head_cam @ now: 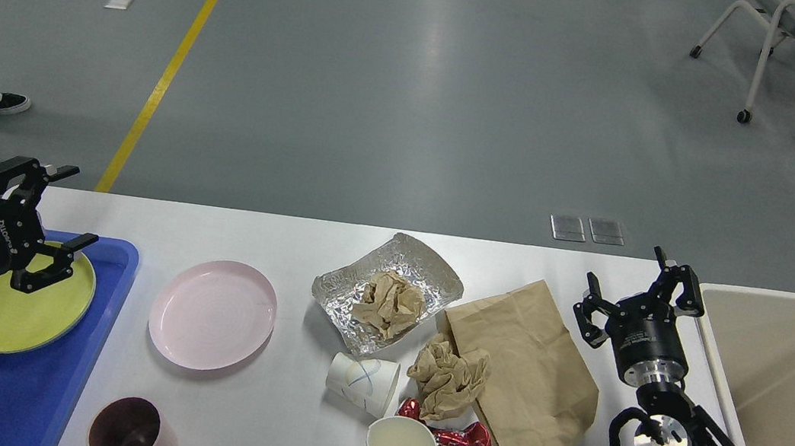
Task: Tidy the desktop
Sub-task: 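Lift the left gripper up and away from the blue tray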
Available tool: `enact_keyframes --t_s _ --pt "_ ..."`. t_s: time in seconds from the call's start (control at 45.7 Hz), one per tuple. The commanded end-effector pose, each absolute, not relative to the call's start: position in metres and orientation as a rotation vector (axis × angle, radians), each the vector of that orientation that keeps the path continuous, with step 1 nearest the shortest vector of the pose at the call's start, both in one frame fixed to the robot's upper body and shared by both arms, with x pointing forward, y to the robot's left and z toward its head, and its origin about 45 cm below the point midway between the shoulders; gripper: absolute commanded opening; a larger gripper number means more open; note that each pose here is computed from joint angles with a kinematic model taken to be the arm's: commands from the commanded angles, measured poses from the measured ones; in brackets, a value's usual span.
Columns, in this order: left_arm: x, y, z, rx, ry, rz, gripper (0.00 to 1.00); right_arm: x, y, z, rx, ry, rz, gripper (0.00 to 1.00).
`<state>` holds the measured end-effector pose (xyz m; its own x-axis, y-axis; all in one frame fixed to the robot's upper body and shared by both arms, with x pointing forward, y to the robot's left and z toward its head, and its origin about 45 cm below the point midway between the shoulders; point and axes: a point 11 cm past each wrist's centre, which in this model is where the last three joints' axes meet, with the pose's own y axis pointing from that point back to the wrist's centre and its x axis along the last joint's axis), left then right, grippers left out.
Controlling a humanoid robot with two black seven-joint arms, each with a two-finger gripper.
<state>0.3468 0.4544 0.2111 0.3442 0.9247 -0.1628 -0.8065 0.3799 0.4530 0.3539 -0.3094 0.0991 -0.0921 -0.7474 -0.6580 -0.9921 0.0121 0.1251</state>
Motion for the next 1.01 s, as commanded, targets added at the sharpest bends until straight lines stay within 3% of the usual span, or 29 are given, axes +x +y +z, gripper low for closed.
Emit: enact_keyframes --t_s 0.0,0.197,0.372,0.547,0.634,0.875,0.984 --pt "0.360 0.453 0.241 0.487 0.344 1.050 0.97 0.354 -0.309 0.099 -1.778 1.888 0.810 1.00" --pt "0.393 0.438 0.295 0.701 0.173 0.962 0.97 0.354 -0.309 0.099 -1.779 1.889 0.807 1.00" --pt "0.399 0.425 0.305 1.001 0.094 0.818 0.97 0.354 -0.309 0.099 -1.779 1.889 0.807 1.00" --pt "0.417 0.378 0.335 1.315 -0.074 0.611 0.97 0.354 -0.309 0.099 -1.779 1.889 0.807 1.00" --pt "0.422 0.324 0.366 1.390 -0.201 0.487 0.97 0.354 -0.309 0.099 -1.779 1.889 0.807 1.00" --pt "0.374 0.202 0.424 1.513 -0.402 0.163 0.97 0.354 -0.309 0.099 -1.779 1.889 0.807 1.00" --pt "0.356 0.168 0.456 1.467 -0.384 0.229 0.97 0.354 -0.309 0.099 -1.779 1.889 0.807 1.00"
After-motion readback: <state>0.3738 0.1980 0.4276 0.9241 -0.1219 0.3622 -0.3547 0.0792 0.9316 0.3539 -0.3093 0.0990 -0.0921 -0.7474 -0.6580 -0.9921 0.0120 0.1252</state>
